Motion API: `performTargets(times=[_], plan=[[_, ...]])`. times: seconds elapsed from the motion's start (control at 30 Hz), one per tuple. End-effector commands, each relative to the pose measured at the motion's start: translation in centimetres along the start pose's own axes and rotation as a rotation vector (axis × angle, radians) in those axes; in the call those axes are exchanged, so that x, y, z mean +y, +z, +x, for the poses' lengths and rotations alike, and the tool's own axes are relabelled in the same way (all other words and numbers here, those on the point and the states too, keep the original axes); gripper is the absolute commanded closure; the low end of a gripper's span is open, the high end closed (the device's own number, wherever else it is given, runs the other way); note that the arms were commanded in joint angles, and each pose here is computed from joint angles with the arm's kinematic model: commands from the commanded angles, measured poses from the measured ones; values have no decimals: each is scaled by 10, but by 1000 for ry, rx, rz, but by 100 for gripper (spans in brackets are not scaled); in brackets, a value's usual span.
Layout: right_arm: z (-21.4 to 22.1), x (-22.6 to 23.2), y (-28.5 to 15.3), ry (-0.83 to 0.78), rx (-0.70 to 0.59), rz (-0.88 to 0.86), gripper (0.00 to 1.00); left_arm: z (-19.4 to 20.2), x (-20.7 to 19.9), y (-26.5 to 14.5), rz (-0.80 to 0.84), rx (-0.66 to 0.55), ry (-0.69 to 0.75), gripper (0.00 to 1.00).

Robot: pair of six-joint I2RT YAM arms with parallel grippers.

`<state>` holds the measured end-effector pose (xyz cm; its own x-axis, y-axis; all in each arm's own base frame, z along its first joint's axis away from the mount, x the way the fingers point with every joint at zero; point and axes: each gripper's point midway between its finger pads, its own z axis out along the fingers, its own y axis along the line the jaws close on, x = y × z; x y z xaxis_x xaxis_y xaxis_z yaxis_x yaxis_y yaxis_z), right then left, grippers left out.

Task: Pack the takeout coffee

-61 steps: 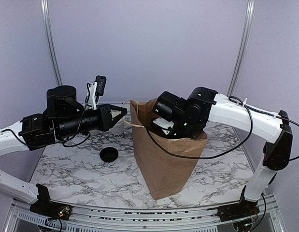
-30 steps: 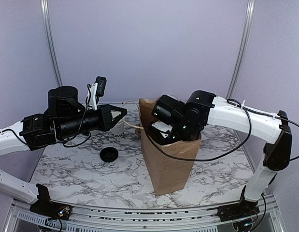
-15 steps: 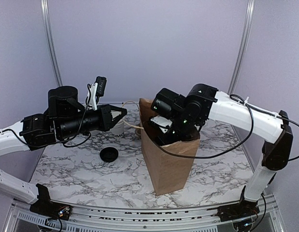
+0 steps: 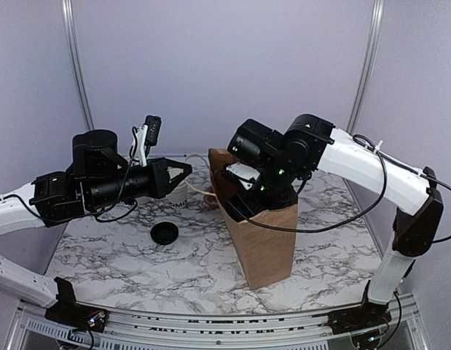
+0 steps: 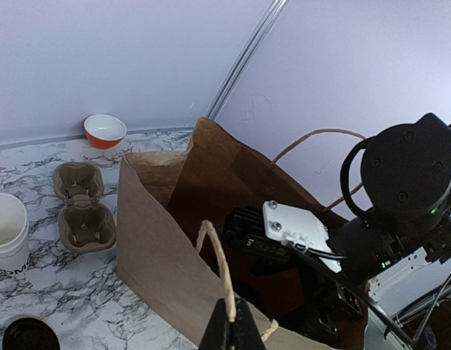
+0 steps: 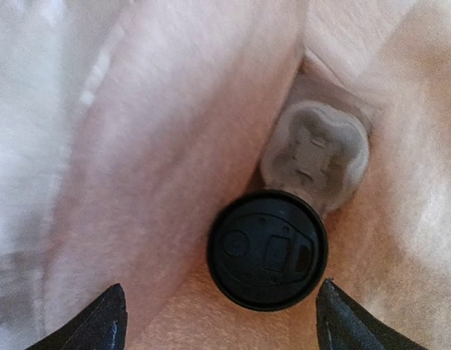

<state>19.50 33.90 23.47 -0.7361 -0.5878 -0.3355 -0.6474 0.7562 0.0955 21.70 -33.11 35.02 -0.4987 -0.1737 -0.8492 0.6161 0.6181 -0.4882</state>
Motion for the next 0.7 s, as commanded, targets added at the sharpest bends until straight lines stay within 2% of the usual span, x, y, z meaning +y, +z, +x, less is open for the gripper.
performTargets(times=[0.0,0.27,0.67], plan=[[-6,5,-13,-12,-34,-3,13,-6,-6,1,23,-9,15,100],[-20,4,-19,-7,-90,6,13,-10,-12,-2,49,-12,19,100],[-46,5,-27,15,-219,8,12,-6,-40,7,174,45,32,100]])
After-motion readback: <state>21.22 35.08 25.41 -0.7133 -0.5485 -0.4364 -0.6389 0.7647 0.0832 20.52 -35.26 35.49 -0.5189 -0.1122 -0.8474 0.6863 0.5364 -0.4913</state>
